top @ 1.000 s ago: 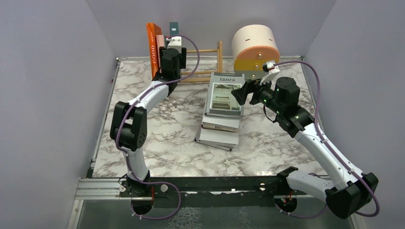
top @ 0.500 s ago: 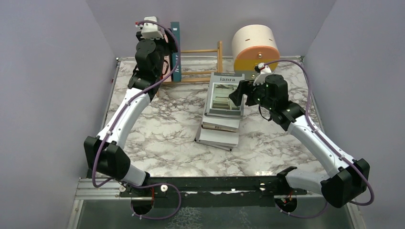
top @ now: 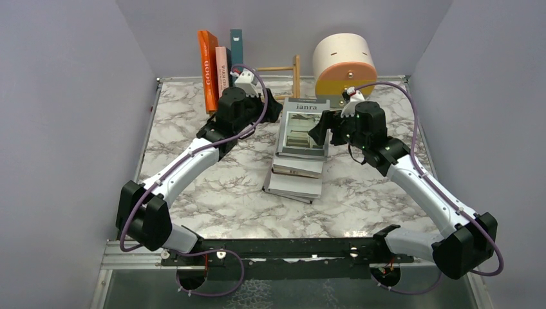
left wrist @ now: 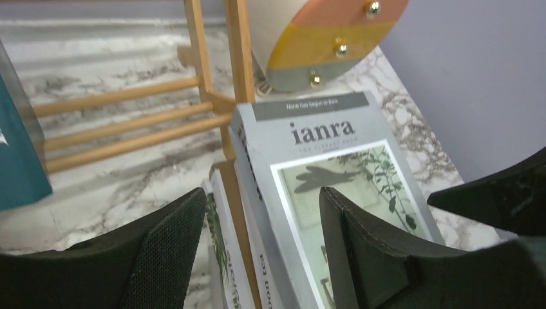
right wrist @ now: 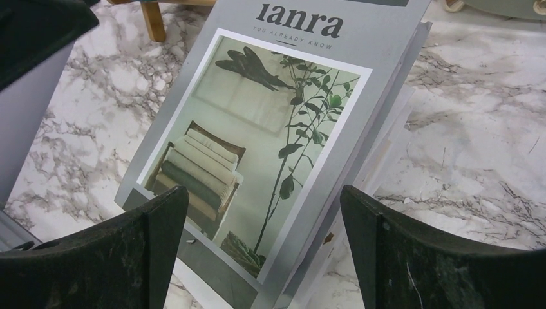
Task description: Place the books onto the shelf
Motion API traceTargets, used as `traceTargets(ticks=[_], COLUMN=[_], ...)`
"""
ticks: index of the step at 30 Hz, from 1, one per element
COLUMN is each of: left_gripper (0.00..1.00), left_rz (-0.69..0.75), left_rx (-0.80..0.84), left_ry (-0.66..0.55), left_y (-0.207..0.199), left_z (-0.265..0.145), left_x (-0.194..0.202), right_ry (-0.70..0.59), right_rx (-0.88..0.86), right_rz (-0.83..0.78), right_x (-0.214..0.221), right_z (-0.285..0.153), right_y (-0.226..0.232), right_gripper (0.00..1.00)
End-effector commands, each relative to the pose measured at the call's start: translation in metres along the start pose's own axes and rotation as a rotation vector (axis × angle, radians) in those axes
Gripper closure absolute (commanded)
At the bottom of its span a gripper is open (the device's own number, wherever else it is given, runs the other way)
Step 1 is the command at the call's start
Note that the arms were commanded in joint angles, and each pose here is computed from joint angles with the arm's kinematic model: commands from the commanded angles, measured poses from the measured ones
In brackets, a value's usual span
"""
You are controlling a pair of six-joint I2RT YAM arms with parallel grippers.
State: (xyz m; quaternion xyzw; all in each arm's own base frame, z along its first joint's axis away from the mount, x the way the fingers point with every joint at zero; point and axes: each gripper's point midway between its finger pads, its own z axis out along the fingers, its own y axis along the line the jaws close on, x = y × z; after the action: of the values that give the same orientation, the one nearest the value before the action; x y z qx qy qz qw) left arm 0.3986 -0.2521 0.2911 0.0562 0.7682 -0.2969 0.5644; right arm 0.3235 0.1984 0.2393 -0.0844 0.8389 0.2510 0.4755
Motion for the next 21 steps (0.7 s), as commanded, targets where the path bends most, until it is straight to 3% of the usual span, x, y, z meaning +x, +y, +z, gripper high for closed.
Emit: traceTargets(ticks=[1, 7, 21], left_gripper=[0.42, 0.42, 0.39], left_rz=[-0.056, -0.069, -0.186], left_rx=[0.025, 0.010, 0.204], left_ry=[0.068, 0.131, 0.247], left_y=[-0.005, 0.003, -0.018], left_z=[-0.001, 0.000, 0.015], left_x=[0.028, 0.053, 0.092], right_ry=[0.001, 0.016, 0.029], right_rx=[-0.005, -0.023, -0.074], right_rz=[0.016, 0.019, 0.015], right_x=[0.004, 0.009, 0.012], right_z=[-0.003, 0.002, 0.005], right_y=[0.001, 0.003, 0.011], right_gripper=[0.14, 0.18, 0.33])
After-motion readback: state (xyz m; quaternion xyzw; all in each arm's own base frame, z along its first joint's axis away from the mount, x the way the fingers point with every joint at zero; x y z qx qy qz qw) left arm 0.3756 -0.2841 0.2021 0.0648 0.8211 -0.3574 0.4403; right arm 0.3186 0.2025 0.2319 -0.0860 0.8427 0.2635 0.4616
